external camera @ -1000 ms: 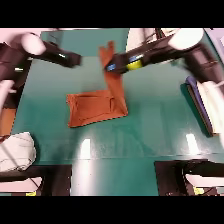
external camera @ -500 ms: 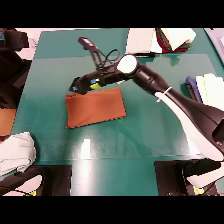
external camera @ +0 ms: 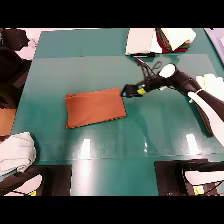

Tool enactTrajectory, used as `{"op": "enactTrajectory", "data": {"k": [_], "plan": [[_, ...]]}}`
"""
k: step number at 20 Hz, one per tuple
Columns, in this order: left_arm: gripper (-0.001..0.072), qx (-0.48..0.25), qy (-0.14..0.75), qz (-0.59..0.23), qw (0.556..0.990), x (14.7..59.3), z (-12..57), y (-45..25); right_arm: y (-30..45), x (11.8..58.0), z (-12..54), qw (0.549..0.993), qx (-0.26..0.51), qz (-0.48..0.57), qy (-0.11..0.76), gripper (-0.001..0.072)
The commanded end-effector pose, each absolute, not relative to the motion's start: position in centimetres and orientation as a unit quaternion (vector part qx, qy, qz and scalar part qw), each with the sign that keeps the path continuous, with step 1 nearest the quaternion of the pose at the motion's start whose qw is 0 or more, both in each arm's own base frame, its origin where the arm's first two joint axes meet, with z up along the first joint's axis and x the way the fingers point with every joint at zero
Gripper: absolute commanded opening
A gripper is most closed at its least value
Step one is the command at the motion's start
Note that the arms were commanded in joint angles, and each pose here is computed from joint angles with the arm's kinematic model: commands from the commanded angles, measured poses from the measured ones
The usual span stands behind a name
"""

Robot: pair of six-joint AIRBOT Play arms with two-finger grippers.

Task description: Fold the shirts.

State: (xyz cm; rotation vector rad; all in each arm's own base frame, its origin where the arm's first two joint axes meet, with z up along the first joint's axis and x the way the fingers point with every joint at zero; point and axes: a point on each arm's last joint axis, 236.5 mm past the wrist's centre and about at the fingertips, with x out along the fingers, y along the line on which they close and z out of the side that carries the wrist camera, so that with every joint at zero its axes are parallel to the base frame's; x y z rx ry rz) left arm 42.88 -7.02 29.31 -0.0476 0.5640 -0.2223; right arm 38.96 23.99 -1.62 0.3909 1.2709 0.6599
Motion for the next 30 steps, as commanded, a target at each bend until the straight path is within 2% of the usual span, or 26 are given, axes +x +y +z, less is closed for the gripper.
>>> {"op": "enactTrajectory", "data": {"k": [1,3,6,7,10,11,13,15,18,21,25,30], "plan": [[0.0024,-0.039,0.277,-0.127,0.952,43.2,29.2,-8.0,22.9,38.2,-5.2,0.694,0.253,0.278,0.615,0.0549],[0.0024,-0.044,0.285,-0.131,0.949,43.4,28.7,-8.3,25.6,38.2,-6.0,0.672,0.273,0.298,0.621,0.0549],[0.0024,-0.039,0.291,-0.147,0.945,43.3,28.1,-9.5,30.4,38.1,-7.0,0.658,0.256,0.331,0.626,0.0549],[0.0024,-0.027,0.288,-0.157,0.944,43.2,28.1,-10.3,32.0,38.1,-7.3,0.657,0.246,0.342,0.625,0.0518],[0.0024,-0.016,0.280,-0.187,0.941,42.6,28.5,-13.0,35.9,38.9,-7.3,0.673,0.216,0.369,0.603,0.0119],[0.0024,-0.014,0.280,-0.196,0.940,42.4,28.5,-13.8,36.6,39.5,-6.9,0.687,0.204,0.376,0.587,0.0019],[0.0024,-0.006,0.277,-0.222,0.935,41.6,28.6,-16.1,36.5,41.7,-4.7,0.713,0.207,0.376,0.554,0.0019],[0.0023,0.008,0.277,-0.247,0.928,40.6,28.5,-18.6,33.3,44.6,-1.7,0.749,0.202,0.362,0.518,0.0019],[0.0023,0.023,0.261,-0.294,0.919,38.8,29.1,-22.8,23.3,48.7,2.8,0.807,0.172,0.305,0.475,0.0019],[0.0024,0.023,0.232,-0.327,0.916,37.7,30.4,-26.0,9.7,50.6,7.2,0.855,0.177,0.209,0.441,0.0019],[0.0024,0.020,0.205,-0.348,0.914,36.9,31.6,-28.0,-7.5,49.9,12.2,0.900,0.227,0.063,0.366,0.0019],[0.0024,0.015,0.203,-0.350,0.914,36.9,31.8,-28.2,-21.0,46.0,13.2,0.905,0.278,-0.063,0.317,0.0018]]}}
